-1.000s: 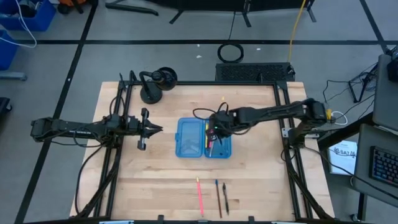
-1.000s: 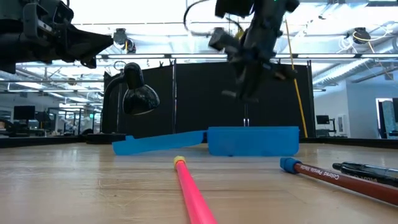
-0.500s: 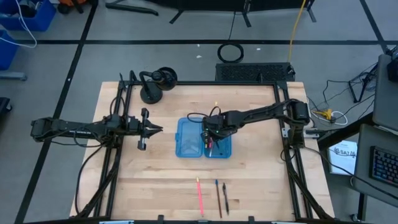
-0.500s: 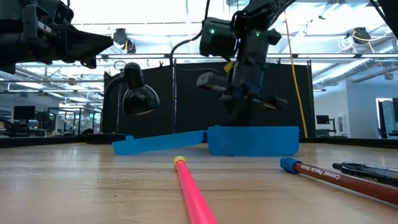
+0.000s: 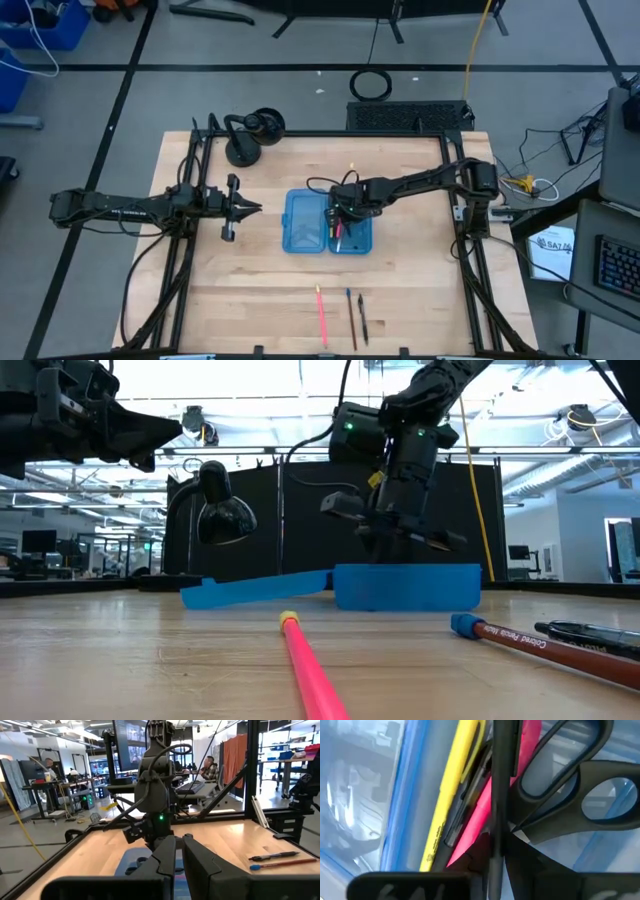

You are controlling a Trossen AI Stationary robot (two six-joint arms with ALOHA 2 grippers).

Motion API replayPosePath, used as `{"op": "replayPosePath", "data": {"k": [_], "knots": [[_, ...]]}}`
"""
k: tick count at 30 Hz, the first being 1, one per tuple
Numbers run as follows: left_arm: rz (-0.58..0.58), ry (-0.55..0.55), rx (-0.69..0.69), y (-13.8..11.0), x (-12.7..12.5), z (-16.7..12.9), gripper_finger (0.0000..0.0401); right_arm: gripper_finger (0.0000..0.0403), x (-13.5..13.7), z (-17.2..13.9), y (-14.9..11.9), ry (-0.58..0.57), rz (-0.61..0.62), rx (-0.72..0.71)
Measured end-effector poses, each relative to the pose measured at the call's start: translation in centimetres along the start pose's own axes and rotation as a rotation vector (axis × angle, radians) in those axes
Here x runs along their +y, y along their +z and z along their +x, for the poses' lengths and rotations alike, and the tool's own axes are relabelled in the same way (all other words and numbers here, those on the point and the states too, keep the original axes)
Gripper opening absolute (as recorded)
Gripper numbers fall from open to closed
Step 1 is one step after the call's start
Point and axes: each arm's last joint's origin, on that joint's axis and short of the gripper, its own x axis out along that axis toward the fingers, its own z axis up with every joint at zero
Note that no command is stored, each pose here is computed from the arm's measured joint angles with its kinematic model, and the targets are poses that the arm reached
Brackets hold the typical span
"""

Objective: Pick & place school supplies into a supply box
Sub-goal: Put the right black pen into the blue supply box, then put the pink pencil into the blue supply box

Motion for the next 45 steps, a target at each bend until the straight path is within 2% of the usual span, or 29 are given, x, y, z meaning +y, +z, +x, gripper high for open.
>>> {"op": "replayPosePath", "data": {"k": [4, 8, 13, 16, 18, 21, 24, 27, 30, 32, 36, 40, 43, 45], "knots": [[-0.005, 0.000, 0.001, 0.0, 0.0, 0.0, 0.0037, 0.0079, -0.3, 0.3, -0.1, 0.006, 0.018, -0.002], [-0.005, -0.001, 0.008, -0.1, 0.0, 0.0, 0.0037, 0.0099, -0.2, -0.7, -0.5, 0.012, -0.016, -0.036], [-0.007, -0.002, 0.009, -0.1, 0.0, 0.0, 0.0037, 0.0118, -0.1, -4.1, -1.2, 0.013, -0.026, -0.175], [-0.008, -0.002, 0.009, -0.1, 0.0, 0.0, 0.0037, 0.0126, -0.5, -5.9, -1.7, 0.010, -0.038, -0.189], [-0.011, -0.001, 0.008, -0.1, 0.0, 0.0, 0.0037, 0.0130, -0.5, -7.7, -2.1, 0.055, -0.055, -0.201], [-0.026, -0.001, 0.009, -0.1, 0.0, 0.0, 0.0037, 0.0131, -0.6, -11.7, -3.2, 0.157, -0.181, -0.270], [-0.027, 0.000, 0.008, -0.1, 0.0, 0.0, 0.0037, 0.0119, -2.1, -16.5, -5.6, 0.149, -0.323, -0.471], [0.003, 0.002, -0.012, 0.1, 0.0, 0.0, 0.0037, 0.0089, -4.1, -19.8, -7.9, 0.174, -0.382, -0.655], [0.045, 0.008, -0.087, 0.8, 0.1, 0.0, 0.0037, 0.0033, -5.9, -19.7, -10.0, 0.252, -0.466, -0.708], [0.034, 0.010, -0.116, 1.1, 0.1, -0.1, 0.0037, 0.0009, -6.8, -18.5, -11.1, 0.299, -0.569, -0.726], [0.024, 0.010, -0.122, 1.2, 0.1, -0.1, 0.0037, 0.0011, -8.2, -16.7, -12.3, 0.392, -0.798, -0.782], [0.027, 0.014, -0.118, 1.1, 0.1, -0.1, 0.0037, 0.0002, -10.0, -16.6, -12.3, 0.385, -1.004, -0.810], [0.034, 0.076, -0.115, 1.1, 0.3, -0.1, 0.0037, 0.0002, -11.3, -17.0, -12.1, 0.375, -1.092, -0.861], [0.030, 0.136, -0.114, 1.2, 0.4, -0.1, 0.0037, 0.0001, -11.9, -17.4, -11.6, 0.371, -1.094, -0.899]]}}
